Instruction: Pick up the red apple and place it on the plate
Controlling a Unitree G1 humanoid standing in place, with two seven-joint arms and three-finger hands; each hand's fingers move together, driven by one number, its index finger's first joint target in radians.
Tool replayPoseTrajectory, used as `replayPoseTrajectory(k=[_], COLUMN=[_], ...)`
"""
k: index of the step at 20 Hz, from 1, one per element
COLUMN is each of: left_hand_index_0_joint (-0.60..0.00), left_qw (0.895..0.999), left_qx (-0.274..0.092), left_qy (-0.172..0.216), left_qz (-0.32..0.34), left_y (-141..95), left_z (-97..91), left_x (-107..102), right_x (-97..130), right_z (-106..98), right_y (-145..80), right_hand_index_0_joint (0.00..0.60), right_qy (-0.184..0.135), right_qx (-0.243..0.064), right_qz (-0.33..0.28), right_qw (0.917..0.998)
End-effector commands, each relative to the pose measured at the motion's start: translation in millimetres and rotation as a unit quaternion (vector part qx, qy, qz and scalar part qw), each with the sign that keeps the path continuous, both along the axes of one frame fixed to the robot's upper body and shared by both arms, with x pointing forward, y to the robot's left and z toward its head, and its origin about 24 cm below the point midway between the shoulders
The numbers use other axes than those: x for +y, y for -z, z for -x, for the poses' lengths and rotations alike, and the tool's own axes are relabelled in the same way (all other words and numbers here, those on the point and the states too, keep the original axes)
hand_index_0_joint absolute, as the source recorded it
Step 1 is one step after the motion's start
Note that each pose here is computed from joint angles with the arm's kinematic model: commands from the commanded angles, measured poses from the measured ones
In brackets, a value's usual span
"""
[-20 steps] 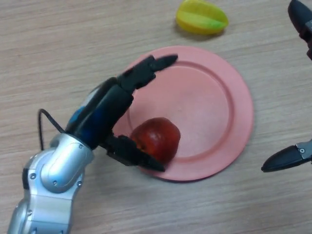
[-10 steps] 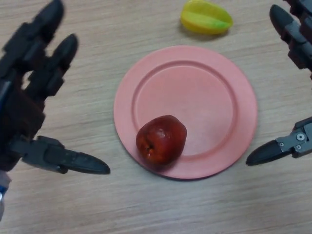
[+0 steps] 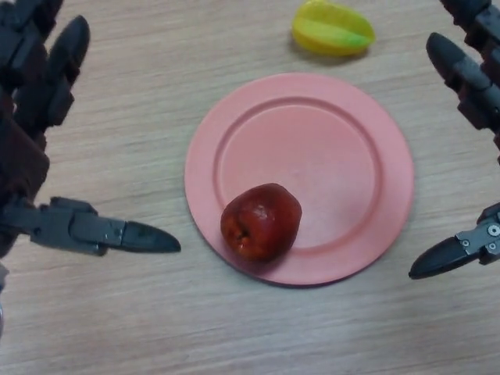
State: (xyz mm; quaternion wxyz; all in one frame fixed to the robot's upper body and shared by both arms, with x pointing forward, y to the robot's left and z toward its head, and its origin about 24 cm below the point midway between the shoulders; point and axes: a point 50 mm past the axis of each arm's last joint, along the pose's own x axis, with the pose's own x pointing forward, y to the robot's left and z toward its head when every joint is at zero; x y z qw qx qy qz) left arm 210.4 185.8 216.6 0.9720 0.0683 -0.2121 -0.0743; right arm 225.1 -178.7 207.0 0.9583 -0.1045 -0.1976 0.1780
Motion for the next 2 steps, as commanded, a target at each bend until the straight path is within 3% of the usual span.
replayPoseTrajectory(k=[1, 2], left_hand_index_0_joint=[0.000, 0.000], left_qw=[0.994, 0.995], left_qx=[-0.085, -0.082], left_qy=[-0.018, -0.015], left_qz=[-0.059, -0.061], left_y=[-15.4, -13.6], left_z=[2.8, 0.6], left_x=[-7.4, -9.9], right_x=[-9.0, -10.8], right_z=[9.7, 8.3], right_y=[-24.5, -24.6], right_hand_index_0_joint=[0.000, 0.000], right_qy=[0.000, 0.001], right_qx=[-0.084, -0.085], right_qz=[-0.007, -0.008], right_qw=[0.9965, 0.9964])
